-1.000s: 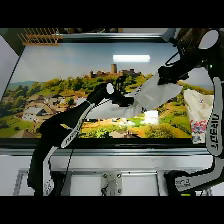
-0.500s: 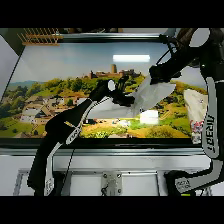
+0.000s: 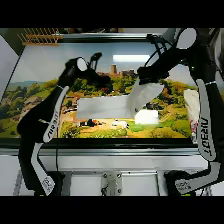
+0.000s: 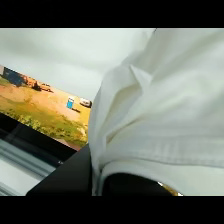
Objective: Fold the clothes and pants, and hang the long-sleeved shirts on hangers.
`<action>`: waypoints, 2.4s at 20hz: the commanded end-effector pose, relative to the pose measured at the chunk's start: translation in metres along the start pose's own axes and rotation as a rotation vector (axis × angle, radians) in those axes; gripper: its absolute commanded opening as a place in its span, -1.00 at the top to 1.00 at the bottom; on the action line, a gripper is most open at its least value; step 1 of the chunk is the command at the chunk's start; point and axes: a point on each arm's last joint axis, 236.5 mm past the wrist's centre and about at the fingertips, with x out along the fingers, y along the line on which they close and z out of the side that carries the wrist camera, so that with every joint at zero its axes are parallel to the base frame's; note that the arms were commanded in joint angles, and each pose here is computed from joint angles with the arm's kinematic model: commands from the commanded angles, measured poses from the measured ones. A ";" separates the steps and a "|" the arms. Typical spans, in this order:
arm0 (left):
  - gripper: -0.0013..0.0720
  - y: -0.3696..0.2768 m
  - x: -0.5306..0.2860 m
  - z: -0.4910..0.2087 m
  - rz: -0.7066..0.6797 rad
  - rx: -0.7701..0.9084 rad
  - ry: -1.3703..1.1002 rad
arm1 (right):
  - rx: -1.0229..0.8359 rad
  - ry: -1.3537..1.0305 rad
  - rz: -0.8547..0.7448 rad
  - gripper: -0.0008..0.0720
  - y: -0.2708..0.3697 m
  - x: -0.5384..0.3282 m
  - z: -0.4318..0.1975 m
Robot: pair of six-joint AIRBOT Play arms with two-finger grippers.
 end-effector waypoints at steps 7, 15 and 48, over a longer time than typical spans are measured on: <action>0.95 0.101 -0.132 0.021 0.112 -0.148 -0.139 | -0.079 0.015 0.193 0.94 0.106 0.092 0.013; 0.95 0.128 -0.198 0.017 0.153 -0.202 -0.215 | -0.125 -0.140 0.468 -0.32 0.222 0.207 0.037; 0.95 0.045 -0.164 -0.082 0.107 -0.099 -0.233 | 0.441 -0.045 0.520 -0.94 0.003 0.255 -0.016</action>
